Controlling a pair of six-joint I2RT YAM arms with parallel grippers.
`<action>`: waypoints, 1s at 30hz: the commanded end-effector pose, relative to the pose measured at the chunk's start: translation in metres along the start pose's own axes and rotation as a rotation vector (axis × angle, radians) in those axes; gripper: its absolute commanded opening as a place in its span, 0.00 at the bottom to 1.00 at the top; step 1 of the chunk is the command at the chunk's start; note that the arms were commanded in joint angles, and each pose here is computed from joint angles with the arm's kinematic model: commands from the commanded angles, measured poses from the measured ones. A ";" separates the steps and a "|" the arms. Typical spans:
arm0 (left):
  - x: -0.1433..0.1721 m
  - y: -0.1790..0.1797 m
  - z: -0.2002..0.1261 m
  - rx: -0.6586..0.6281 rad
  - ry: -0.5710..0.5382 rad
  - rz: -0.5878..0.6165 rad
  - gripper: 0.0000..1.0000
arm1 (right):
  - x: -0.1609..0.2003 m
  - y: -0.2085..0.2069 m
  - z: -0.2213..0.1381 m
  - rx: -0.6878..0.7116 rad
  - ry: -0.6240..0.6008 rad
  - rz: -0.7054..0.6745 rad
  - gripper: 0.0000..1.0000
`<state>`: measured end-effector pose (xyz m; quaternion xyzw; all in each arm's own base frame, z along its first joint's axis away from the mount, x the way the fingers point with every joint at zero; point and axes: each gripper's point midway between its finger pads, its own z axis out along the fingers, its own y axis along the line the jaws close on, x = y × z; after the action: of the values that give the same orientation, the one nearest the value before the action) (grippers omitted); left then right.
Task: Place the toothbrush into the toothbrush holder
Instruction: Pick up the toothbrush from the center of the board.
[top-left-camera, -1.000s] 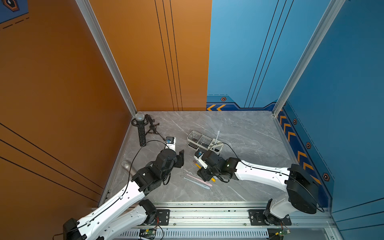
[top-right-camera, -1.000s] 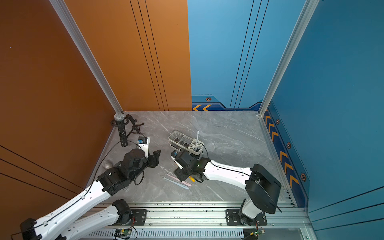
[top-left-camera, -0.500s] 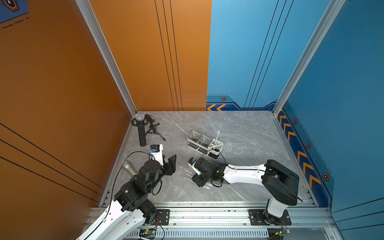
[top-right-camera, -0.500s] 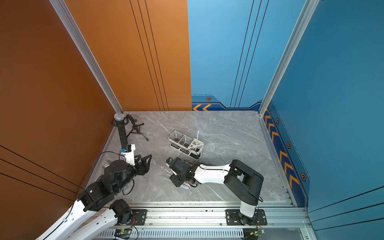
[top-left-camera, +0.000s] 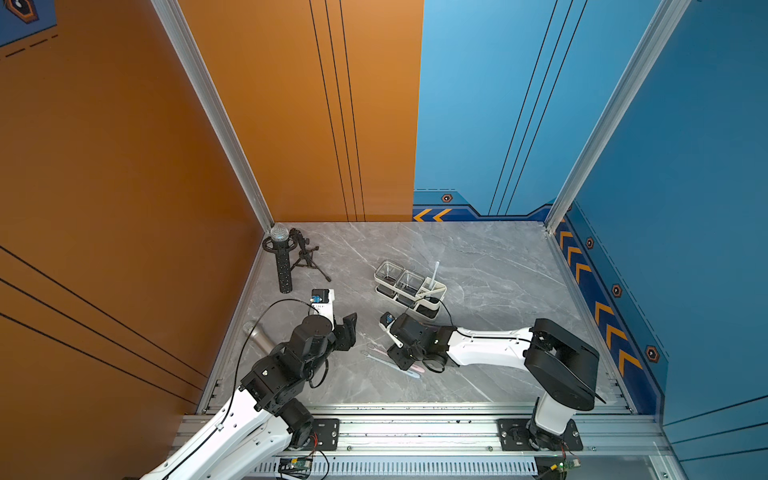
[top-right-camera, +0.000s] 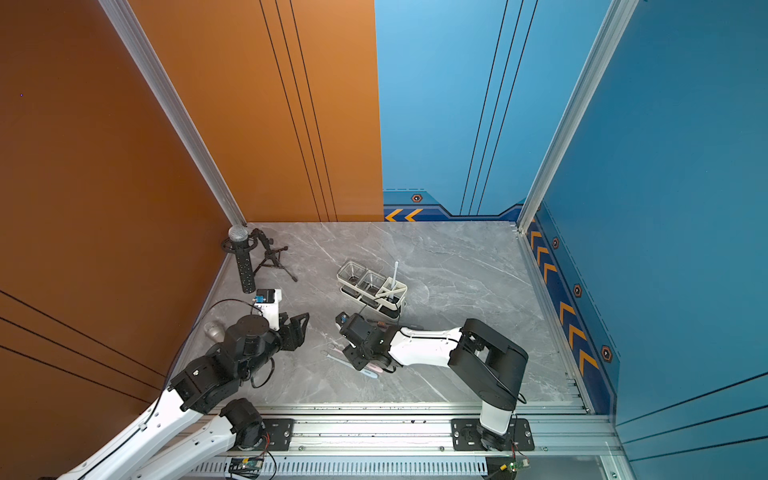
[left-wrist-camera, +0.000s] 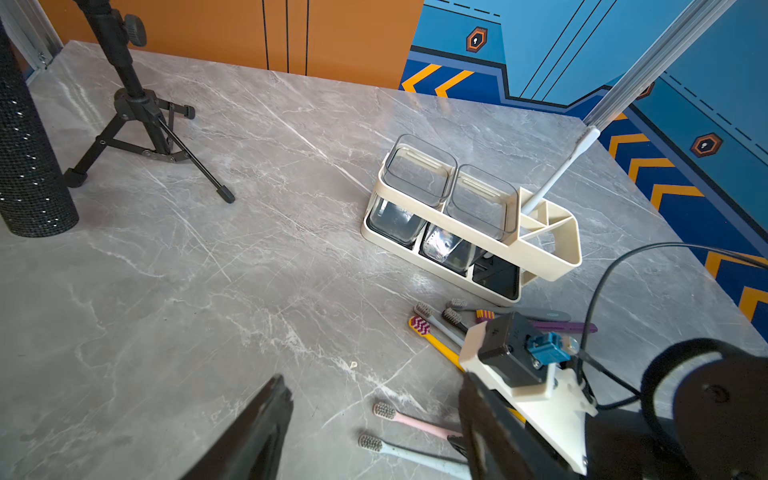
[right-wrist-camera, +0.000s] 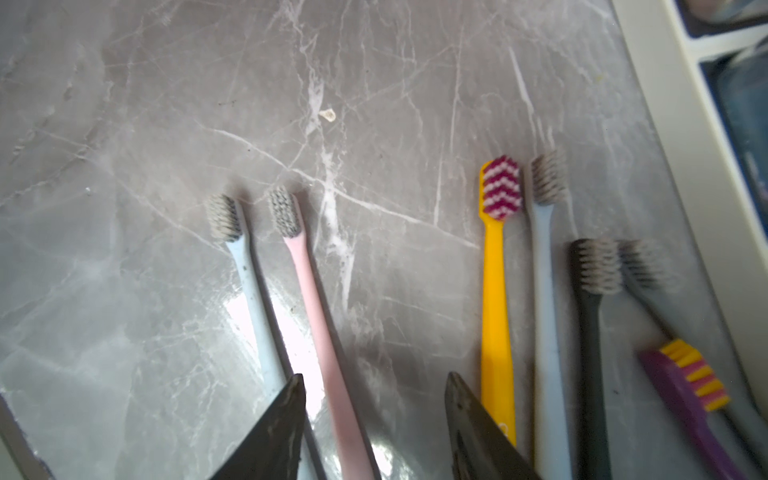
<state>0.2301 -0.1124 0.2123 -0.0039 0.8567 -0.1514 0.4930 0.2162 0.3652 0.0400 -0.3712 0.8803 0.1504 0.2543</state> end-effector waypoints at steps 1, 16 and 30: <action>-0.001 0.002 -0.001 -0.009 0.001 -0.004 0.67 | 0.016 -0.013 0.005 0.062 0.052 0.013 0.54; -0.002 0.004 0.001 -0.024 -0.006 -0.008 0.68 | 0.042 -0.001 0.009 0.032 0.134 -0.060 0.51; -0.005 0.006 0.003 -0.041 -0.014 0.002 0.69 | 0.059 0.007 0.017 -0.045 0.235 -0.039 0.34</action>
<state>0.2332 -0.1106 0.2076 -0.0088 0.8613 -0.1404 0.4882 0.2011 0.3606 0.0216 -0.4011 0.8797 0.1266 0.2219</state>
